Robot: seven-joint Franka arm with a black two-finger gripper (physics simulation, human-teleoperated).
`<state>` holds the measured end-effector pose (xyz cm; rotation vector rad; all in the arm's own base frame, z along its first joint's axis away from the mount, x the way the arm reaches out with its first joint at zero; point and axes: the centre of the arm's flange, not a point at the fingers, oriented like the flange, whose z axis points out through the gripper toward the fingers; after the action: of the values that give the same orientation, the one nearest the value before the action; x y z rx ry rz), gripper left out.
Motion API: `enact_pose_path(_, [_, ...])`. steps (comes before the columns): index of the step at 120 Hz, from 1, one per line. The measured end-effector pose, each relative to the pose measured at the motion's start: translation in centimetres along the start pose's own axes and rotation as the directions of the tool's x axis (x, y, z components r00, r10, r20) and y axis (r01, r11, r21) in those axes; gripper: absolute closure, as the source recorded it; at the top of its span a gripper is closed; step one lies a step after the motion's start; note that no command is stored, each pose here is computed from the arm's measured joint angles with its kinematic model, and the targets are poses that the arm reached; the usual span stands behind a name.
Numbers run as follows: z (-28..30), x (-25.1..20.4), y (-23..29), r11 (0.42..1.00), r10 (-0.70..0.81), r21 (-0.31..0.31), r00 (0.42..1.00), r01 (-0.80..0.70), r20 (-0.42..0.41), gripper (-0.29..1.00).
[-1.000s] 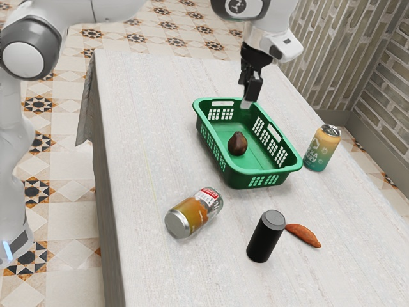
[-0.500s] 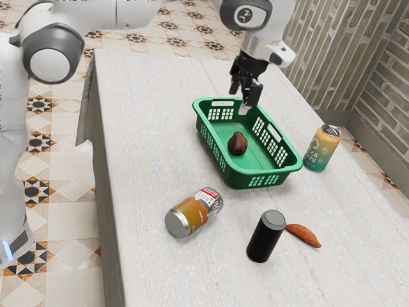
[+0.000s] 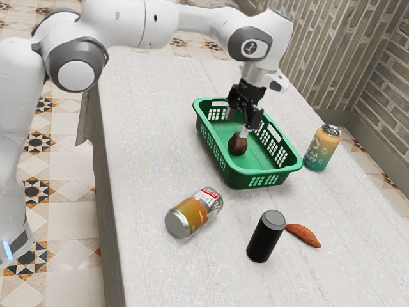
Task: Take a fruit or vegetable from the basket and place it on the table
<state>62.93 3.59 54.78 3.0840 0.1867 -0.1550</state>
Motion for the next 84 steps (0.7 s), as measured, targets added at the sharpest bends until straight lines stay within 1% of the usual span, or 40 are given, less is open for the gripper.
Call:
enact_pose_path(35, [2.9,2.5,-1.0,0.999,-0.033,0.004,0.999,0.034,-0.023,0.0])
enact_pose_path(53, [3.6,3.4,-3.5,0.997,-0.075,0.007,0.996,0.075,-0.04,0.0])
enact_pose_path(66, [4.9,4.0,-4.7,0.995,-0.094,0.008,0.995,0.095,-0.031,0.0])
enact_pose_path(84, [5.4,4.4,-4.9,0.996,-0.091,0.011,0.995,0.092,-0.031,0.0])
